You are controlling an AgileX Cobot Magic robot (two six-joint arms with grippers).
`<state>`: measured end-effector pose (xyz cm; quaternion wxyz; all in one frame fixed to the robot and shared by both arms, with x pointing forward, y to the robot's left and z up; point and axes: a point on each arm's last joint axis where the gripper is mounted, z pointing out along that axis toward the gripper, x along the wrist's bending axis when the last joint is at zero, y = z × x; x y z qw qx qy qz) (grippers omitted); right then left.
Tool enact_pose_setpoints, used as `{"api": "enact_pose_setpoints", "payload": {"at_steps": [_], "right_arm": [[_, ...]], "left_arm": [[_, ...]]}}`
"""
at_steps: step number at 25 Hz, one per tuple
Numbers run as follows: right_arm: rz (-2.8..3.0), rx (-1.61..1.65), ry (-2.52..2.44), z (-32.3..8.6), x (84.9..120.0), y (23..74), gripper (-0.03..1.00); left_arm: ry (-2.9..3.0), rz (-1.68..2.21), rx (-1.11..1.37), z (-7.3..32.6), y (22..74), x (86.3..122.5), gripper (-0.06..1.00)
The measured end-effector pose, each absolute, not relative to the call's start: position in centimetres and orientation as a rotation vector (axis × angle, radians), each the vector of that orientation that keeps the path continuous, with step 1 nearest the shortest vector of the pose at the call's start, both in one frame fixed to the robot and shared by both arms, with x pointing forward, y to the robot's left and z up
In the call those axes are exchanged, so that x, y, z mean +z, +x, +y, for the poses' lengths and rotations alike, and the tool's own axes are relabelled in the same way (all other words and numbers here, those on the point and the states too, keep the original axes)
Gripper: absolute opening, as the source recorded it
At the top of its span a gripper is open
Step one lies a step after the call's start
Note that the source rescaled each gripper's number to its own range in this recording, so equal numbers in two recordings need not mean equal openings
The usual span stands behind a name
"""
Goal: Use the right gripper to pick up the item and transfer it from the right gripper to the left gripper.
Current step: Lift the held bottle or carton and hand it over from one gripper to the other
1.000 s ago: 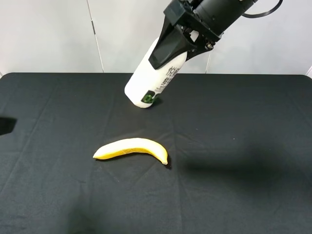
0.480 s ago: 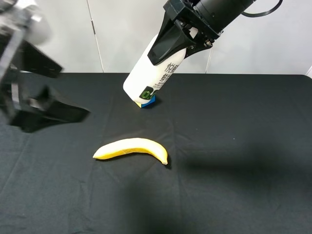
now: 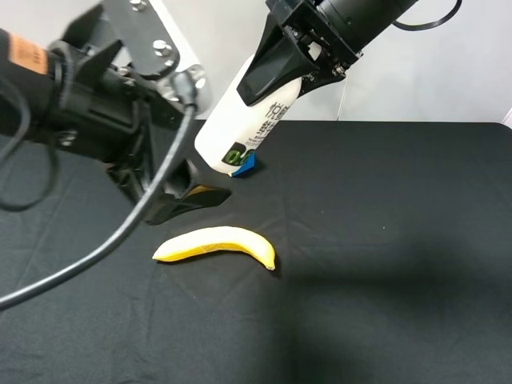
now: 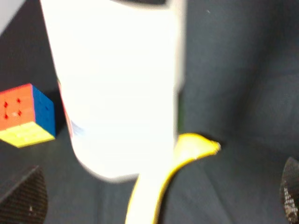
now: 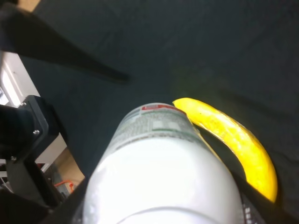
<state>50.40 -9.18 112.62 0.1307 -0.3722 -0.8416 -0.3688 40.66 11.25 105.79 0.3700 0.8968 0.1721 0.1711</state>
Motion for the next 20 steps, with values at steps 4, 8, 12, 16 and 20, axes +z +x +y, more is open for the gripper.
{"api": "enact_pose_setpoints", "payload": {"at_steps": [4, 8, 12, 16, 20], "right_arm": [[-2.434, -1.075, -1.079, -9.1, 112.7, 50.4, 0.03], [-2.412, -1.084, -1.08, -9.0, 112.8, 50.3, 0.03], [-2.391, -1.095, -1.08, -8.9, 112.9, 50.3, 0.03], [-2.379, -1.102, -1.079, -8.9, 112.9, 50.2, 0.03], [-2.378, -1.102, -1.079, -8.9, 113.0, 50.2, 0.03]], "left_arm": [[2.293, 0.447, 0.456, 10.5, 41.4, 104.9, 1.0], [2.247, 0.451, 0.502, 9.9, 42.2, 104.7, 1.0], [2.228, 0.455, 0.523, 9.6, 42.7, 104.4, 1.0], [2.226, 0.458, 0.528, 9.4, 42.9, 104.2, 1.0], [2.186, 0.458, 0.558, 9.3, 43.1, 104.5, 0.96]]}}
